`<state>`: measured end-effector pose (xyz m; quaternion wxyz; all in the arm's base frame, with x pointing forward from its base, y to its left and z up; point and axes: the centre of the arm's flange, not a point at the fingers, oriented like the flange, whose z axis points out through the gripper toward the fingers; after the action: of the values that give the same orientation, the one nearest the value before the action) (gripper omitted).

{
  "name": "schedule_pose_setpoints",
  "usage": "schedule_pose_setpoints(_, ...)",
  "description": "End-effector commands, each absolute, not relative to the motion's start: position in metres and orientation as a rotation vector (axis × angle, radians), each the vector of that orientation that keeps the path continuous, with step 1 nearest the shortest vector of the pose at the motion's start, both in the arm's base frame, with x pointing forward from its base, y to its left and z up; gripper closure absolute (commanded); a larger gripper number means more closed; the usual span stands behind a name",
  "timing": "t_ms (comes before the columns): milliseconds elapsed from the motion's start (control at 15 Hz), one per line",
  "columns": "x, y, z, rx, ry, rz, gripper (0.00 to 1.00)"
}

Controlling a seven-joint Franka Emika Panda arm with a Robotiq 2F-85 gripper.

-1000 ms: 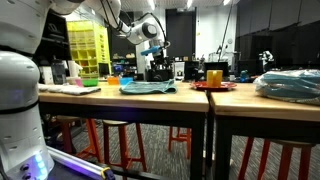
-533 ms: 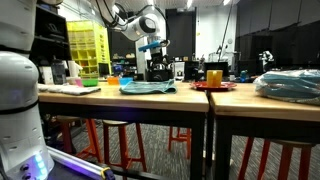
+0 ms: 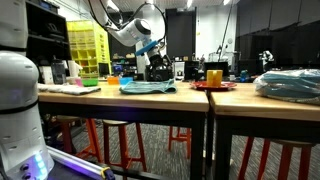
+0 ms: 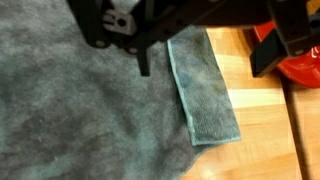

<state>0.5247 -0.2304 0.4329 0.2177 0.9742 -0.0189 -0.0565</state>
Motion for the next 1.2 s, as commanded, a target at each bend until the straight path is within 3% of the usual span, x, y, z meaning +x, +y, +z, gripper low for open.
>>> schedule_pose_setpoints(0,0.491,-0.226,0.420,2.660,-0.036,-0.165,0.00)
schedule_pose_setpoints(1133,0.494,-0.230,0.392,2.499,-0.066,-0.068,0.00)
